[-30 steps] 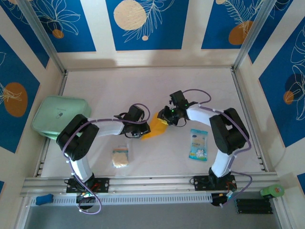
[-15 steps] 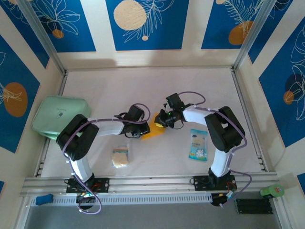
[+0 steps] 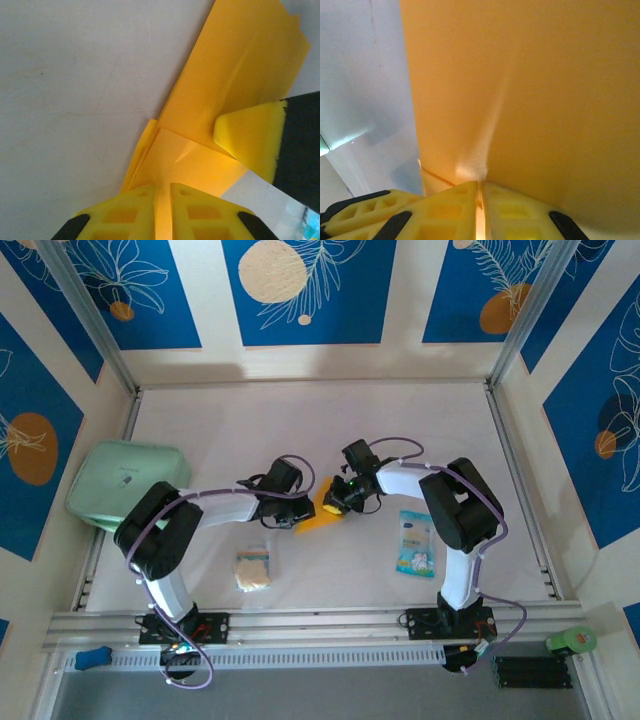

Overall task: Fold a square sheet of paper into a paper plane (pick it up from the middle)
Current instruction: Fold the wing for the fifth time at the center of the table.

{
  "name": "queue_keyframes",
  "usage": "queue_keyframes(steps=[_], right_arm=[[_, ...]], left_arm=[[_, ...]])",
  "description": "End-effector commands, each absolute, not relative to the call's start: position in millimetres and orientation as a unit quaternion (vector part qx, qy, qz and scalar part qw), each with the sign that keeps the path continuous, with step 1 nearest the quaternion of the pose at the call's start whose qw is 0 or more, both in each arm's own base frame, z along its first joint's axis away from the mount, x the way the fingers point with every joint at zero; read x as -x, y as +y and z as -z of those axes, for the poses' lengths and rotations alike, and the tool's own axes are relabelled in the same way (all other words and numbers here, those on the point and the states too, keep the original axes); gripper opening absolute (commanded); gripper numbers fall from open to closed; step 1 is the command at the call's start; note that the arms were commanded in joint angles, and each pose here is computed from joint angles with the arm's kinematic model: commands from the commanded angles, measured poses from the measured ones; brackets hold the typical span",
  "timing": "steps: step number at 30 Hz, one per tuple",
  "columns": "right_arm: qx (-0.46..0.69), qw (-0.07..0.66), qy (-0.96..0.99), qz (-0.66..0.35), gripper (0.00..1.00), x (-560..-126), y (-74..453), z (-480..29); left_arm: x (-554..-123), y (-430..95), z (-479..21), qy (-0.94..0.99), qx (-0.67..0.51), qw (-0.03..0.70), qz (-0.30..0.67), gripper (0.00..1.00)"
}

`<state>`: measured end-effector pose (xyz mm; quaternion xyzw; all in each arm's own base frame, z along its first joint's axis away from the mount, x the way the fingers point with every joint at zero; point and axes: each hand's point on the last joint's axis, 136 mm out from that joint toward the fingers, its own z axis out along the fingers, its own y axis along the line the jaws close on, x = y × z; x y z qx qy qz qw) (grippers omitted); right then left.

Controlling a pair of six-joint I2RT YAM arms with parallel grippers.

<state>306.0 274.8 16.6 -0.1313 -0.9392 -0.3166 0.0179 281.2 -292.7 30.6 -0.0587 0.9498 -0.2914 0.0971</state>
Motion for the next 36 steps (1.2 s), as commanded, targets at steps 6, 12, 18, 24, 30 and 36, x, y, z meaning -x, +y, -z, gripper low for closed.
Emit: queue_keyframes(steps=[6, 12, 18, 24, 30, 36], right_arm=[[0.127, 0.011, -0.938, 0.321, 0.13, -309.6, 277.0, -29.7], [0.14, -0.035, -0.927, 0.345, 0.27, -314.2, 263.8, -65.2], [0.227, -0.022, -0.918, 0.324, 0.36, -289.0, 229.7, -46.0], [0.263, -0.009, -0.91, 0.319, 0.38, -275.0, 222.9, -35.4], [0.266, 0.009, -0.909, 0.32, 0.37, -274.9, 233.5, -26.3], [0.264, 0.018, -0.908, 0.325, 0.35, -276.8, 242.3, -20.2]], left_arm=[[-273.3, -281.2, -6.1, 0.963, 0.082, 0.071, 0.248, 0.13], [-267.0, -276.9, 5.8, 0.965, 0.101, 0.053, 0.236, 0.11], [-264.9, -275.7, 7.2, 0.963, 0.111, 0.048, 0.239, 0.12], [-264.5, -277.1, 7.5, 0.963, 0.11, 0.045, 0.242, 0.11], [-264.3, -277.6, 8.2, 0.963, 0.108, 0.044, 0.242, 0.12], [-263.7, -277.5, 7.3, 0.964, 0.107, 0.043, 0.241, 0.11]])
